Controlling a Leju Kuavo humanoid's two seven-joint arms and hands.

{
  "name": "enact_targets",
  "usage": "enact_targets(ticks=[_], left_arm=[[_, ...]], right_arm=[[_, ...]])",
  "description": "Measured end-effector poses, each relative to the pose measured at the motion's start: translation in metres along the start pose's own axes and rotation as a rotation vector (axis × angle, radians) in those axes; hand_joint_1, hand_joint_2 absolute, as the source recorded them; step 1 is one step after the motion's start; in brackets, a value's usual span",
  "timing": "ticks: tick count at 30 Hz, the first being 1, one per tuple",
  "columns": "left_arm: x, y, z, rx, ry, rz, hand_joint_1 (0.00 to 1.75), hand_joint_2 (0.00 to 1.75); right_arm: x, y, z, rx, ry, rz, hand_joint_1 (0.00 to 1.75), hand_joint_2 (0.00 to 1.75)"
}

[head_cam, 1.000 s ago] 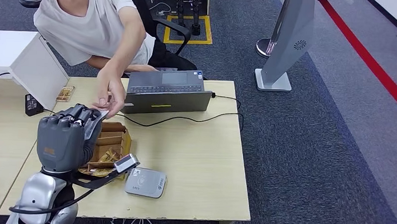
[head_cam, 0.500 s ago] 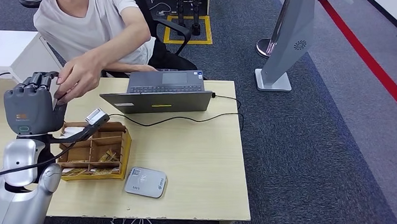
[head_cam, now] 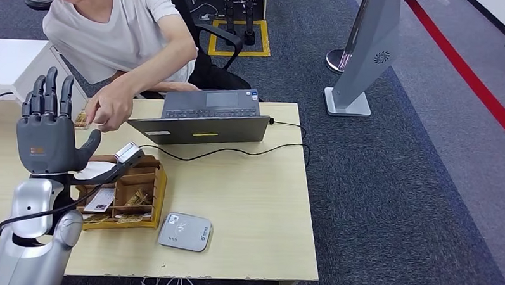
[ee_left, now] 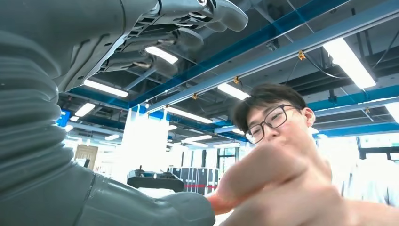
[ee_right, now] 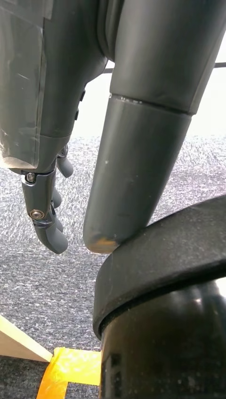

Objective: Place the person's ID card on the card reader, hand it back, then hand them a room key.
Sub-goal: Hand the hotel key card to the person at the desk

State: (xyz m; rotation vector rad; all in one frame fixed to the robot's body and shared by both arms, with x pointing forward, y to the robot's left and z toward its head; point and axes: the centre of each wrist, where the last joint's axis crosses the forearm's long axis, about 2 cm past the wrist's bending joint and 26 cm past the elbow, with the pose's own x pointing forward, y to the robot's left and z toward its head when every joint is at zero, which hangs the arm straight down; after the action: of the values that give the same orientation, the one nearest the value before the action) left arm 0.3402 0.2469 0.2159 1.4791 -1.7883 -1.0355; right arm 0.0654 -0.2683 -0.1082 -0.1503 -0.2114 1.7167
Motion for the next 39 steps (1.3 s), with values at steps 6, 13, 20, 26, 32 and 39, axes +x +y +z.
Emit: enact_targets(ticks=[6,13,20,26,32,39], left_arm=[[0.001,-0.001,0.002,-0.012,0.002,0.009,0.00,1.75],[0.002,-0.005,0.009,-0.029,0.000,0.015,0.00,1.75],[0.002,-0.005,0.010,-0.035,-0.003,0.016,0.00,1.75],[0.008,-0.002,0.018,-0.225,-0.049,0.040,0.00,1.75],[0.028,0.029,0.044,-0.218,-0.232,0.085,0.00,1.75],[0.034,0.055,0.073,-0.154,-0.390,0.118,0.00,1.75]], right_arm=[[0.000,0.000,0.000,0.000,0.002,-0.002,0.00,0.00],[0.000,0.000,0.000,0.000,0.003,-0.002,0.00,0.00],[0.000,0.000,0.000,0.000,0.003,-0.003,0.00,0.00],[0.000,0.003,0.000,0.005,0.023,-0.038,0.00,0.00],[0.002,0.006,0.000,0.010,0.044,-0.085,0.00,0.00],[0.003,0.009,0.001,0.010,0.050,-0.119,0.00,0.00]])
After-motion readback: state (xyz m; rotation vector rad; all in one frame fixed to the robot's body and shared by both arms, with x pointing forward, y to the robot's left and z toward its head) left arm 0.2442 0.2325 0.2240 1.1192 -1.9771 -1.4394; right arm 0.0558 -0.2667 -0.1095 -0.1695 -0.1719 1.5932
